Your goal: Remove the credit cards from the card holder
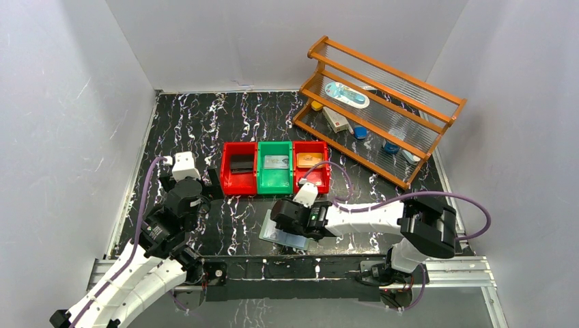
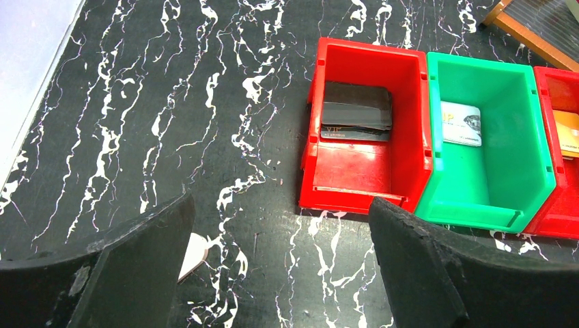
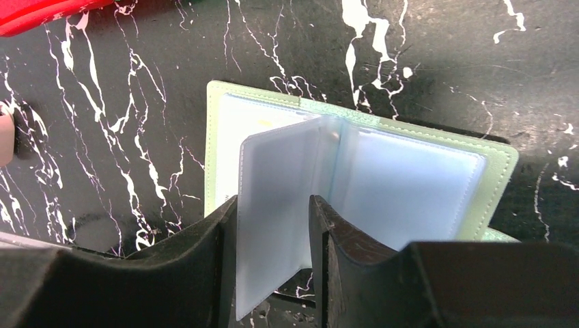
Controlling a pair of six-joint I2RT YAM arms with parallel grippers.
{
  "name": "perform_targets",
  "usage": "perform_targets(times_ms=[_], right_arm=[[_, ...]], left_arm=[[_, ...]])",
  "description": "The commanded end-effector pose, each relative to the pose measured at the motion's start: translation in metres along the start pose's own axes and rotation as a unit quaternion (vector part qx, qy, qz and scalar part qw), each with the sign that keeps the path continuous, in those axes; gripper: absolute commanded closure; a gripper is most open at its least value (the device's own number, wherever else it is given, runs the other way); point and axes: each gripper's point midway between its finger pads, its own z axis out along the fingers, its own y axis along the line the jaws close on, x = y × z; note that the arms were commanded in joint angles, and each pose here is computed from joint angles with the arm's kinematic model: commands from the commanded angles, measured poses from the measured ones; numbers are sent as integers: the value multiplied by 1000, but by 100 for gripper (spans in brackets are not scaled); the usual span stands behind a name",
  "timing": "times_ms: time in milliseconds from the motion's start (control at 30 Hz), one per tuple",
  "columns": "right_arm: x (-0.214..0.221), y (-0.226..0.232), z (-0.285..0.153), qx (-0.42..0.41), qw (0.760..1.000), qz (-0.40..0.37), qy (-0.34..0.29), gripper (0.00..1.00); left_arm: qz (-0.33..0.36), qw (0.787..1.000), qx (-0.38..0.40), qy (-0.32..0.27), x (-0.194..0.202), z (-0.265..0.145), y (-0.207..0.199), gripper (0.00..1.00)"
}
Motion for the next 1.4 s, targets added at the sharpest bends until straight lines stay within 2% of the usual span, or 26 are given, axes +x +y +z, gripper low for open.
perform_targets(times_ms=[0, 200, 333, 467, 700, 900, 1133, 1367], right_arm=[[-11, 4, -13, -17, 1000, 15, -17, 52], [-17, -15, -21, -2, 999, 25, -28, 50], [-20, -45, -24, 26, 998, 25, -42, 49], [-22, -61, -31, 16, 998, 35, -42, 47], [-30, -66, -42, -17, 997, 60, -54, 44], [-33, -45, -47, -55, 996, 44, -52, 44], [-30, -20, -41, -90, 995, 18, -30, 49], [-15, -29, -17, -85, 996, 26, 21, 52]], left_arm=[[-1, 1000, -8, -2, 0, 1, 3, 2], [-1, 1000, -8, -1, 0, 1, 2, 2], [-1, 1000, -7, -1, 0, 1, 2, 2], [0, 1000, -5, 0, 1, 1, 1, 2], [1, 1000, -5, 1, 1, 1, 1, 2], [6, 1000, 6, 4, 2, 2, -4, 2], [14, 995, 93, 38, 12, -1, -37, 2], [-28, 973, 195, 119, 37, -11, -84, 2]])
